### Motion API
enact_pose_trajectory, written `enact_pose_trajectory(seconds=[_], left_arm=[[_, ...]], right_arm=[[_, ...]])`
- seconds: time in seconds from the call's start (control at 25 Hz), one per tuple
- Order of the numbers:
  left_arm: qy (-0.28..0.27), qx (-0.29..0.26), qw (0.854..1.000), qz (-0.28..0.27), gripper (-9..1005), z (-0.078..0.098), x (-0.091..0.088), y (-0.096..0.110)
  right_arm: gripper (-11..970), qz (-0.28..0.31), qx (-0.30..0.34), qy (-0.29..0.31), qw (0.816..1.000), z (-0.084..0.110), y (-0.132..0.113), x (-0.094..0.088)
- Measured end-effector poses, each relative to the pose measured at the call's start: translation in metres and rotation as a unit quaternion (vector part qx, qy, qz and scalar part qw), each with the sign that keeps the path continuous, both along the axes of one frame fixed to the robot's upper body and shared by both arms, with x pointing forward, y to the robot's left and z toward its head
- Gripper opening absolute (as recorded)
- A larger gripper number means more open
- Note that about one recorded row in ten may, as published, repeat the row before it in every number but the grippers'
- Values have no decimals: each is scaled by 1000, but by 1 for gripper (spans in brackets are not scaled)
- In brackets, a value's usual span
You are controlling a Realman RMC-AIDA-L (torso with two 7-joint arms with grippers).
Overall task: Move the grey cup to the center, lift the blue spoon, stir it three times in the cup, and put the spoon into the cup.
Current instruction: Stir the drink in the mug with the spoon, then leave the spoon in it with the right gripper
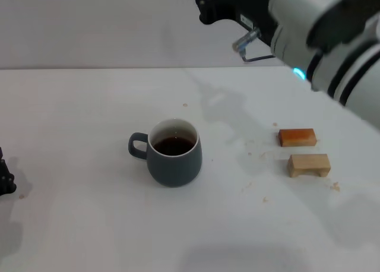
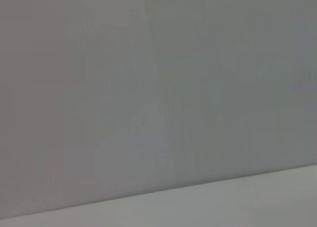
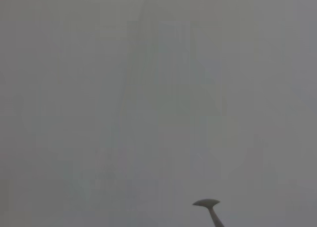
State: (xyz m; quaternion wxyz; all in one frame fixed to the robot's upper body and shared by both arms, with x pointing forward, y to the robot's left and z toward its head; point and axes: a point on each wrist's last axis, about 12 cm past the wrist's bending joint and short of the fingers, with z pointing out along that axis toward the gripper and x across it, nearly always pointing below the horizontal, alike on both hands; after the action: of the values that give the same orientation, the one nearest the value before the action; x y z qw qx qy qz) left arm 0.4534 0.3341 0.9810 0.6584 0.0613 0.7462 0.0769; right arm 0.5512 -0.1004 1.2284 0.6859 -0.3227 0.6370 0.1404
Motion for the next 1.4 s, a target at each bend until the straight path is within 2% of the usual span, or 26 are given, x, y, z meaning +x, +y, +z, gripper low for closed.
enact_pose_trajectory(seconds=[0.08,0.16,0.2,0.24,0.28,0.36,0.4,0.6,0.88,1.4], left_arm=[[0,0,1000,0,-2,0,0,0],[-1,0,1000,0,-2,0,0,0],[-3,0,1000,0,-2,0,0,0],[-3,0,1000,0,-2,0,0,0],[-4,0,1000,0,-2,1,-1,0],[-10,-1,1000,0,-2,2,-1,0],[-13,-1,1000,0,-2,3,-2,0],[-22,-1,1000,1,-2,5,-2,1],[-31,0,1000,1,-2,7,-2,1],[-46,0,999,9,-2,9,-9,5]], right_arm=[[162,5,-2,23,1000,6,0,2],[162,14,-8,74,997,15,0,3],[162,17,-13,127,992,26,0,4],[163,17,-13,127,992,26,0,4],[163,16,-25,174,984,35,-1,4],[163,15,-34,192,981,41,-1,3],[163,11,-50,219,974,50,-2,0],[163,-12,-96,279,955,63,-7,-13],[164,-25,-126,335,934,57,-6,-26],[164,-31,-126,384,914,47,-1,-39]])
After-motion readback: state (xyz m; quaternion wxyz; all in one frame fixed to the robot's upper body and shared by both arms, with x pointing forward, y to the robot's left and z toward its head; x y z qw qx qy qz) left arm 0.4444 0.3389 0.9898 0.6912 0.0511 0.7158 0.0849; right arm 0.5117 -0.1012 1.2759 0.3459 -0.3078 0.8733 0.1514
